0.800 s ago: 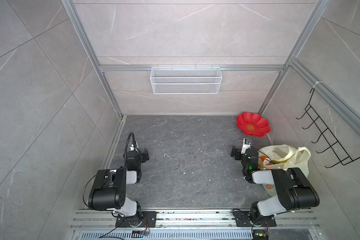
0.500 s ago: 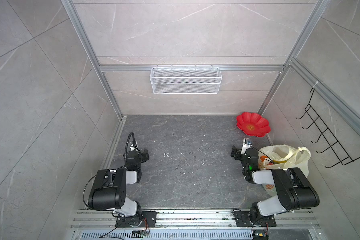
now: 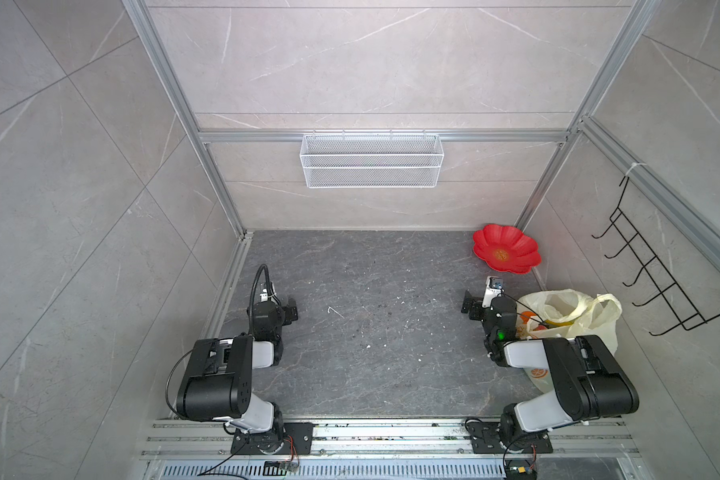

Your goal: Take the fake fruits out of the plastic bag

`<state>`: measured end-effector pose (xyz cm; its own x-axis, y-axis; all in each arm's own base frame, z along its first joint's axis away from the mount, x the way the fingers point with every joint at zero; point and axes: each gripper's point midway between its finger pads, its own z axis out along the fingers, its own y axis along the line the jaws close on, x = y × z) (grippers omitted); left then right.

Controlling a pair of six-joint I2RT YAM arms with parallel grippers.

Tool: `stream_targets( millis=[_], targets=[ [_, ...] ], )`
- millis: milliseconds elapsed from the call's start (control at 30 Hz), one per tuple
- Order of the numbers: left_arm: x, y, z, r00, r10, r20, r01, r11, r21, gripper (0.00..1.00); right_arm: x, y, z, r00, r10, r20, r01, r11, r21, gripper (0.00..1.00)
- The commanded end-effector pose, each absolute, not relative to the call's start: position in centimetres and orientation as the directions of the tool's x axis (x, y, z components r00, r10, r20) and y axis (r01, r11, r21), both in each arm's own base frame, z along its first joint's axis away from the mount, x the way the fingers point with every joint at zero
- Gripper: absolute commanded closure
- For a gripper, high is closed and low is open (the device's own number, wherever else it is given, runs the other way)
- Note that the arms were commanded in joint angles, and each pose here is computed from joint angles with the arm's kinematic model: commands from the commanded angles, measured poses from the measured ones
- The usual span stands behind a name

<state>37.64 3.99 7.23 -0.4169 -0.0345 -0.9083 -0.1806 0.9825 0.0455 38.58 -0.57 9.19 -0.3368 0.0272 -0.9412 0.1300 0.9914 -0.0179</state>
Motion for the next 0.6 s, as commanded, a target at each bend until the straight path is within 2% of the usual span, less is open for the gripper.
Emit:
stream_targets(
  millis=[0,200,333,467,567],
  targets=[
    [38.1,4.0,8.7,-0.367,-0.053,-0.929,-0.195,0.981,0.021,0.00,38.7,-0.4,9.7,-0.314,0.030,-0.949,0.125,0.992,-0.010,0.00],
    [38.2,3.8,8.8,-0.364,-0.044,-0.930,-0.186,0.982,0.026,0.00,38.6,-0.4,9.7,-0.312,0.029,-0.950,0.124,0.992,-0.010,0.00],
    [38.0,2.6,9.9,-0.351,-0.001,-0.936,-0.131,0.990,0.048,0.00,38.4,1.1,10.4,-0.306,-0.012,-0.952,0.038,0.999,-0.024,0.00],
    [37.0,2.2,12.4,-0.372,0.008,-0.928,-0.162,0.984,0.074,0.00,37.4,2.8,13.1,-0.269,-0.087,-0.959,-0.010,0.996,-0.088,0.00],
    [36.1,1.4,14.9,-0.357,-0.064,-0.932,-0.172,0.985,-0.002,0.00,36.7,5.8,16.6,-0.246,-0.148,-0.958,-0.084,0.988,-0.131,0.00]
  ],
)
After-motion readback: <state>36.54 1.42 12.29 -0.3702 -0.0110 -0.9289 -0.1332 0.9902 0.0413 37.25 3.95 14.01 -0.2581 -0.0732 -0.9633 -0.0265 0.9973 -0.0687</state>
